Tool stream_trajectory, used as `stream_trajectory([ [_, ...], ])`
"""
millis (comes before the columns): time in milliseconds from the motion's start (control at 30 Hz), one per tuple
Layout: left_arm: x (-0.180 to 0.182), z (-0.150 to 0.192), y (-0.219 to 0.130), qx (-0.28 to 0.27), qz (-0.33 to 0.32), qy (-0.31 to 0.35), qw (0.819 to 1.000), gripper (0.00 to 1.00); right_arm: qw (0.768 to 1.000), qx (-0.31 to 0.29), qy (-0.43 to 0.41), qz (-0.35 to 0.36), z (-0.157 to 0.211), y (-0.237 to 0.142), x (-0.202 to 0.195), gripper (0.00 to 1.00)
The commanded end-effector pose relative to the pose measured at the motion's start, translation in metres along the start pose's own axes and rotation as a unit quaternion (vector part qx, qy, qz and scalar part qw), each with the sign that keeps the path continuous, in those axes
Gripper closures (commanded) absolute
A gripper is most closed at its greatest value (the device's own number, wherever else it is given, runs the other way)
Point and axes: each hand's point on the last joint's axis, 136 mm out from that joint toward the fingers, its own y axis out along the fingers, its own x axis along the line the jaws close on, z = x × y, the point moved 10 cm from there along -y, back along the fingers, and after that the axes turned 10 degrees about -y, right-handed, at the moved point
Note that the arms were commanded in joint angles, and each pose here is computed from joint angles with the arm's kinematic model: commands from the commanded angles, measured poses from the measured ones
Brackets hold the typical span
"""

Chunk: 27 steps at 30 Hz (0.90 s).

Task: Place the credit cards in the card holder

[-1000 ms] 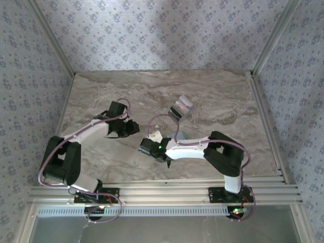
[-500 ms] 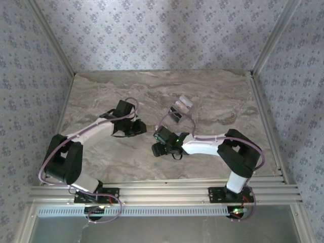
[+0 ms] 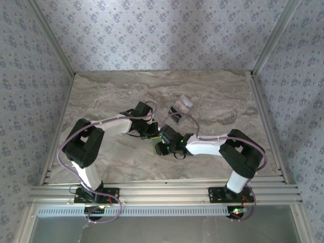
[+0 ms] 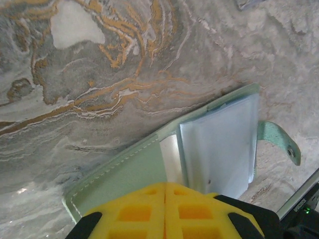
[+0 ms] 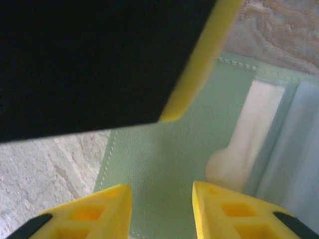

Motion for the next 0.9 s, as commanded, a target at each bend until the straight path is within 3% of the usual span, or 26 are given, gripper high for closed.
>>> stream_trajectory([
  [0, 0.007, 0.005, 0.006, 0.007, -0.018, 0.005, 1.000, 0.93, 1.000, 0.017, -0.009, -0.017, 0.005, -0.005, 0.001, 0.61],
  [233, 0.033, 0.020, 0.022, 0.033, -0.070, 0.017, 0.997, 0.93, 1.000, 0.013, -0.028, 0.005, -0.007, -0.014, -0.002, 0.59],
  [533, 0.046, 0.024, 0.026, 0.024, -0.125, 0.050, 0.991, 0.93, 0.998, 0.003, -0.003, 0.064, -0.019, -0.030, -0.024, 0.41],
  [667, 0.048, 0.025, 0.028, 0.023, -0.128, 0.059, 0.990, 0.93, 0.999, -0.021, 0.008, 0.045, -0.030, -0.041, -0.032, 0.21],
  [767, 0.051, 0.026, 0.031, 0.026, -0.132, 0.059, 0.989, 0.94, 0.998, -0.035, 0.020, 0.048, -0.039, -0.046, -0.045, 0.00],
  [867, 0.050, 0.026, 0.032, 0.027, -0.130, 0.062, 0.989, 0.94, 0.998, -0.045, 0.015, 0.043, -0.047, -0.049, -0.051, 0.00],
])
